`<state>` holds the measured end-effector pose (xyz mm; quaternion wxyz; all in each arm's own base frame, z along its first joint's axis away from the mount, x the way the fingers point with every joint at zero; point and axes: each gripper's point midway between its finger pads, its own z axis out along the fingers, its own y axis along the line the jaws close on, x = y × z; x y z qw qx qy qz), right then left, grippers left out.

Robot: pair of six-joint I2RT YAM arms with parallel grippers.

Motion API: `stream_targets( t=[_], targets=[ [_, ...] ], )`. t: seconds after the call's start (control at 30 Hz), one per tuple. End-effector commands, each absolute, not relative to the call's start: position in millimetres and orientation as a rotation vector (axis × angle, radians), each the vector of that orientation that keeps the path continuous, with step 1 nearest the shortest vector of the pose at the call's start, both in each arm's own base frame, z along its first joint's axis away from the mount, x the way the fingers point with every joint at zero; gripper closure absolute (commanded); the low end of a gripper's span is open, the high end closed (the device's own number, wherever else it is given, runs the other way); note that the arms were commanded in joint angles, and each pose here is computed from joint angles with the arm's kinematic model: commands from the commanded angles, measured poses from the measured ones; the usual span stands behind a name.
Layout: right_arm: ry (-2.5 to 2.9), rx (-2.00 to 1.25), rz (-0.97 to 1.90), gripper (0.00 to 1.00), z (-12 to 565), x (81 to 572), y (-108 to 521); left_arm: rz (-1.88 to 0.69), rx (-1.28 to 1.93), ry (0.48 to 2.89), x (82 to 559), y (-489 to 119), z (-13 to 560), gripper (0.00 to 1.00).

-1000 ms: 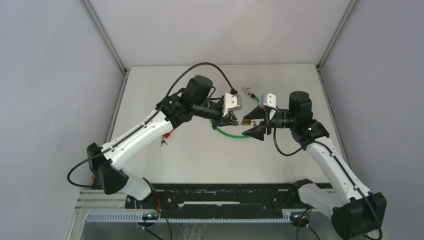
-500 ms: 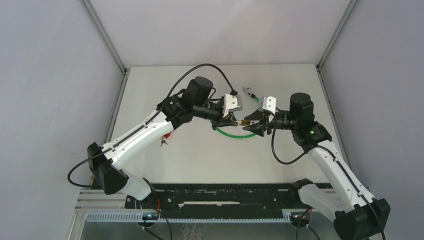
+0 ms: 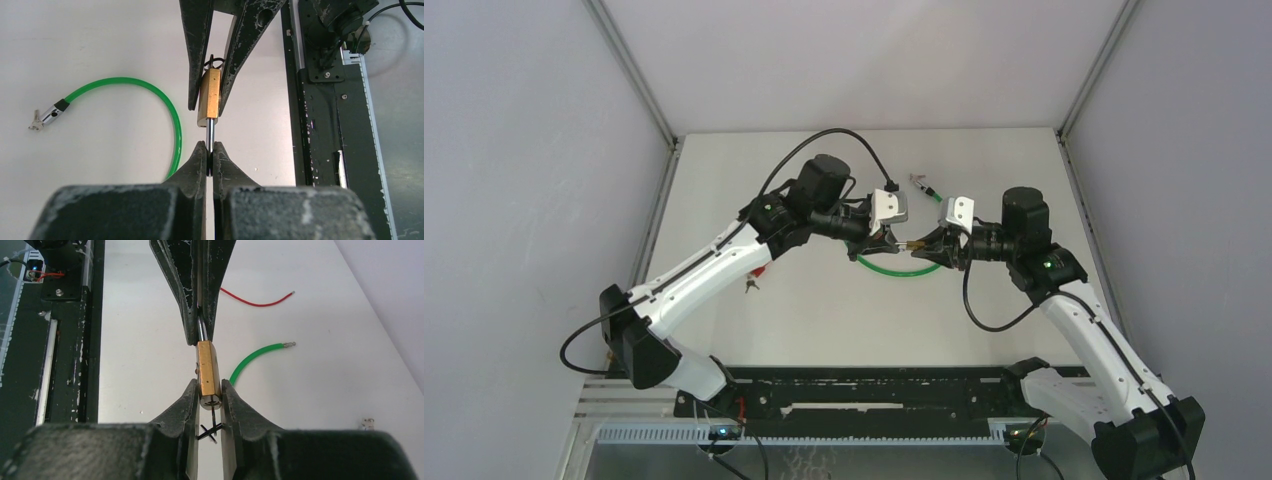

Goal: Lock with the key
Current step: Lock the lock.

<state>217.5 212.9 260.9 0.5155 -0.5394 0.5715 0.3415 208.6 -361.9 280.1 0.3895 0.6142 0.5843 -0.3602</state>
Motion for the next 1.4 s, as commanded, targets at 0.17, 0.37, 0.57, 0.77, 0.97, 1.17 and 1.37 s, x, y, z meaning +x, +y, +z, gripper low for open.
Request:
stream_targets(
  t=[0.17,0.37,0.57,0.77,0.97,1.17,1.37],
  targets=[
    [1.276,-1.336,0.828,0.99,280,213,219,-0.96,1.554,1.406,202,-365,298,1.0],
    [1.276,-1.351,0.877,1.0,277,209,227,-0.99,1.559,1.382,197,-370,305,1.0],
    [1.272,-1.347,0.921,1.0,279,205,232,-1.02,1.549,1.372,194,-376,309,1.0],
    [1.27,-1.354,0.935,1.0,274,205,238,-1.077,1.537,1.368,190,-382,314,1.0],
    [1.281,-1.353,0.935,1.0,272,206,239,-1.109,1.533,1.373,186,-384,316,1.0],
    [1.326,-1.28,1.063,1.0,279,207,240,-1.018,1.511,1.392,199,-382,311,1.0],
    [1.327,-1.321,0.951,1.0,266,214,243,-1.155,1.543,1.372,182,-388,314,1.0]
  ],
)
